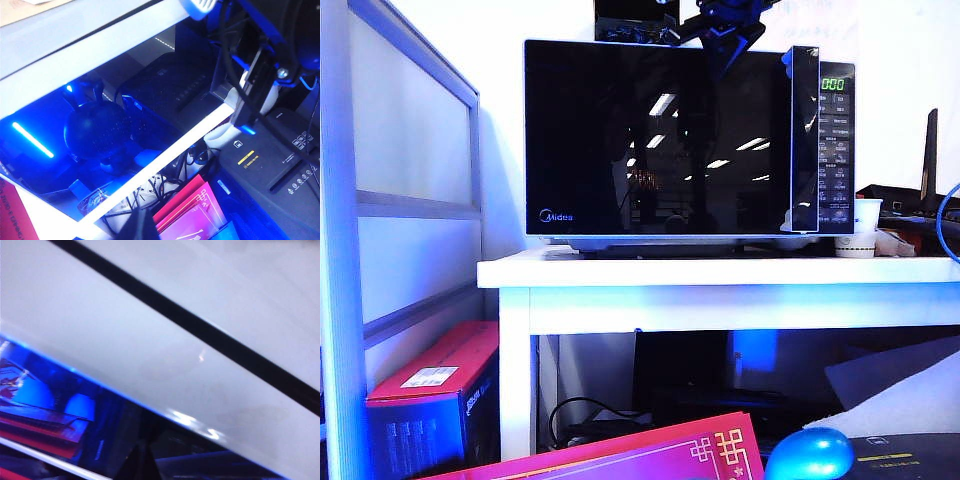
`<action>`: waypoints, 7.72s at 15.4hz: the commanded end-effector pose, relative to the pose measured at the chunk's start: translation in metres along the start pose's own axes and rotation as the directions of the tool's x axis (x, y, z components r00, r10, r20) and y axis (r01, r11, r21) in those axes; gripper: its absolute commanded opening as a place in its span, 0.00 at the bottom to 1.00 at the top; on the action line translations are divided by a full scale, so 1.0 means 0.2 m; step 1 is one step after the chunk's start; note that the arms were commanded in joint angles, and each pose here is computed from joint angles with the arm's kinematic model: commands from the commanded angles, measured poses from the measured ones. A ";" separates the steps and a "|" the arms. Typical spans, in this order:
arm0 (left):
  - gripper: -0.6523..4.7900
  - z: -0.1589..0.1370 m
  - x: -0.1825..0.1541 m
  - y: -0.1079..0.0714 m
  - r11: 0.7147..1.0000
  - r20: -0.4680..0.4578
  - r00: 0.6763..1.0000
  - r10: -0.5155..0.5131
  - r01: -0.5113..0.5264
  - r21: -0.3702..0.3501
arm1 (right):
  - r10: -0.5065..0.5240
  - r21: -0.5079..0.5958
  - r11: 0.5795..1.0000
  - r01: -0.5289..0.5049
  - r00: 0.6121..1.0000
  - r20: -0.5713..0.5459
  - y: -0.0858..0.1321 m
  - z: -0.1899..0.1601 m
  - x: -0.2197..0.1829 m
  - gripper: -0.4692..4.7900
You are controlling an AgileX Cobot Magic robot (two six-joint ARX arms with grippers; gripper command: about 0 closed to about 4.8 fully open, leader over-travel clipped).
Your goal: Open the microwave door, place the orange inside the microwave, then close the microwave door.
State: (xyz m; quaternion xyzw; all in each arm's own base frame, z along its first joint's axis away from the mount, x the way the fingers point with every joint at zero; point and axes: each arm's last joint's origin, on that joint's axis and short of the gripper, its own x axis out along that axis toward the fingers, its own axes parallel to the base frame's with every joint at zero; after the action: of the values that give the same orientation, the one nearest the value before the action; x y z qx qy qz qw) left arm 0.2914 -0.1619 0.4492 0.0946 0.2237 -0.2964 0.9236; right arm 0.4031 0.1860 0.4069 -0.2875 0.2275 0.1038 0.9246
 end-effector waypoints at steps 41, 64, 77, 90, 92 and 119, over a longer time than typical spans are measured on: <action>0.11 -0.83 -1.14 -0.22 0.991 0.435 0.891 -0.132 0.128 0.037 | 0.040 0.163 0.948 -0.274 0.610 0.792 -0.05 -1.16 -1.62 0.09; 0.11 -1.55 -0.31 -0.20 0.988 0.207 0.970 -0.126 0.141 -0.063 | 0.189 0.425 0.850 -0.312 0.933 0.307 0.55 -1.94 -0.80 0.09; 0.11 -1.66 -0.30 -0.20 0.999 0.342 0.939 -0.027 0.037 -0.024 | 0.190 0.426 0.851 -0.309 0.935 0.299 0.56 -1.95 -0.79 0.09; 0.12 -1.85 -0.40 -0.05 0.934 0.386 0.851 0.356 -0.306 -0.186 | 0.190 0.425 0.850 -0.312 0.933 0.306 0.56 -1.95 -0.80 0.09; 0.12 -1.85 -0.40 -0.05 0.934 0.385 0.851 0.356 -0.306 -0.186 | 0.190 0.424 0.850 -0.313 0.933 0.307 0.56 -1.95 -0.80 0.09; 0.12 -1.85 -0.40 -0.05 0.935 0.386 0.853 0.352 -0.303 -0.184 | -0.026 0.512 0.840 -0.182 0.927 0.373 0.48 -1.97 -0.79 0.09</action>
State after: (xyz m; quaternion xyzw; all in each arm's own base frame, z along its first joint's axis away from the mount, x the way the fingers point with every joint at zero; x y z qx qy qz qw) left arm 0.0958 -0.0152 0.1595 0.0121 0.0287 -0.1329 0.9906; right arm 0.0925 0.0259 0.1499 0.0154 0.0852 0.1246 0.9884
